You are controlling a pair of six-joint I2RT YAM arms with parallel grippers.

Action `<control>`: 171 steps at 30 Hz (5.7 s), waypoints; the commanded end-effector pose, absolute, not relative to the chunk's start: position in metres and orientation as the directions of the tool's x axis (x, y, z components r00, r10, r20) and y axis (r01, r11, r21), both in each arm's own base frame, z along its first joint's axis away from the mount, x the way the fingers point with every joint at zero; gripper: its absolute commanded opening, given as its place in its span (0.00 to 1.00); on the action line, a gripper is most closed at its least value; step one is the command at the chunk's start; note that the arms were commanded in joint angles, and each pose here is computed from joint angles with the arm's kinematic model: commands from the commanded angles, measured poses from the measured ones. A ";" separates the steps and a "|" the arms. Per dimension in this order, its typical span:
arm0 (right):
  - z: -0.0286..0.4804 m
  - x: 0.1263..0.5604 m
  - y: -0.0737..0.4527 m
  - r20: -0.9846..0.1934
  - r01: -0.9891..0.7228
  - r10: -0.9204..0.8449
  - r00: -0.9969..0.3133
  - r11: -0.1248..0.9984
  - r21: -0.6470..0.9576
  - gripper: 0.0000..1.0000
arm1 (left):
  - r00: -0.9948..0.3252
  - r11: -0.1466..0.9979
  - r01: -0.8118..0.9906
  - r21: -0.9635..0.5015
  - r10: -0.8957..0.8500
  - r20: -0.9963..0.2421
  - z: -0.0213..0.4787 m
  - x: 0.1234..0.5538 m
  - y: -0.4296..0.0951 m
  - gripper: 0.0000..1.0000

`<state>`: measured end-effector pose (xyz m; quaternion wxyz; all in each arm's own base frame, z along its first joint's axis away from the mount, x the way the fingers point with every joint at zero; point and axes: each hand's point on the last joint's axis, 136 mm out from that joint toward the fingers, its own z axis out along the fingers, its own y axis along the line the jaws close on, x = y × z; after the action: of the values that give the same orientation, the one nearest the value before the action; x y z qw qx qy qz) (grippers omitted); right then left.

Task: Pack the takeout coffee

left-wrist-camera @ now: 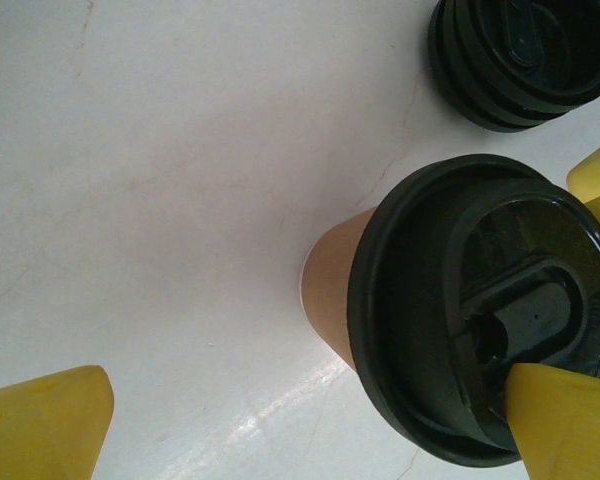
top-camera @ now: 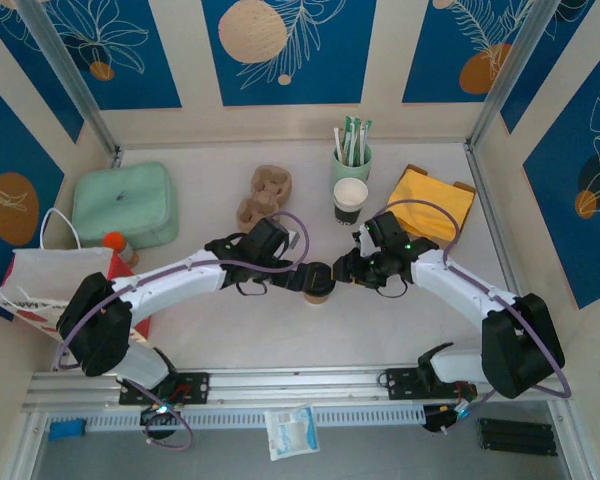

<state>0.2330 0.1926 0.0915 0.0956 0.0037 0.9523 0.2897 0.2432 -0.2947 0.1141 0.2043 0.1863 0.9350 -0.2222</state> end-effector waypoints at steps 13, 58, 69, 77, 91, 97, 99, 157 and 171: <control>0.053 0.205 0.191 -0.074 0.023 0.074 -0.995 0.843 0.537 0.42 | -0.861 0.828 0.428 -0.363 0.252 -0.442 0.102 0.237 -0.295 0.99; 0.083 0.222 0.178 -0.157 0.013 0.120 -0.980 0.832 0.554 0.48 | -0.906 0.816 0.270 -0.511 0.036 -0.421 0.112 0.245 -0.269 0.99; 0.081 0.221 0.178 -0.153 0.015 0.120 -0.981 0.831 0.556 0.48 | -0.922 0.785 0.245 -0.569 0.007 -0.388 0.101 0.252 -0.286 1.00; 0.080 0.222 0.178 -0.152 0.017 0.122 -0.981 0.831 0.557 0.47 | -0.931 0.796 0.229 -0.561 0.010 -0.366 0.087 0.251 -0.285 0.99; 0.075 0.221 0.178 -0.139 0.030 0.130 -0.982 0.829 0.558 0.47 | -0.940 0.834 0.206 -0.512 0.024 -0.339 0.059 0.244 -0.273 0.99; 0.061 0.217 0.177 -0.111 0.054 0.138 -0.984 0.829 0.557 0.47 | -0.949 0.906 0.185 -0.380 0.065 -0.307 0.028 0.232 -0.250 0.99; 0.061 0.217 0.177 -0.108 0.054 0.137 -0.985 0.827 0.560 0.47 | -0.953 0.915 0.179 -0.362 0.071 -0.294 0.021 0.227 -0.244 0.99; 0.155 0.250 0.190 -0.256 -0.071 0.135 -0.957 0.748 0.659 0.58 | -0.838 0.843 0.480 -0.244 0.358 -0.412 0.096 0.252 -0.314 0.99; 0.155 0.228 0.180 -0.298 -0.146 -0.002 -0.955 0.876 0.460 0.68 | -0.804 0.762 0.501 -0.410 0.235 -0.547 0.195 0.260 -0.332 1.00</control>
<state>0.2340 0.1870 0.1568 0.1506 -0.0208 0.9449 0.2900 0.2613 -0.3332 0.1653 0.2262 0.2113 0.9175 -0.2497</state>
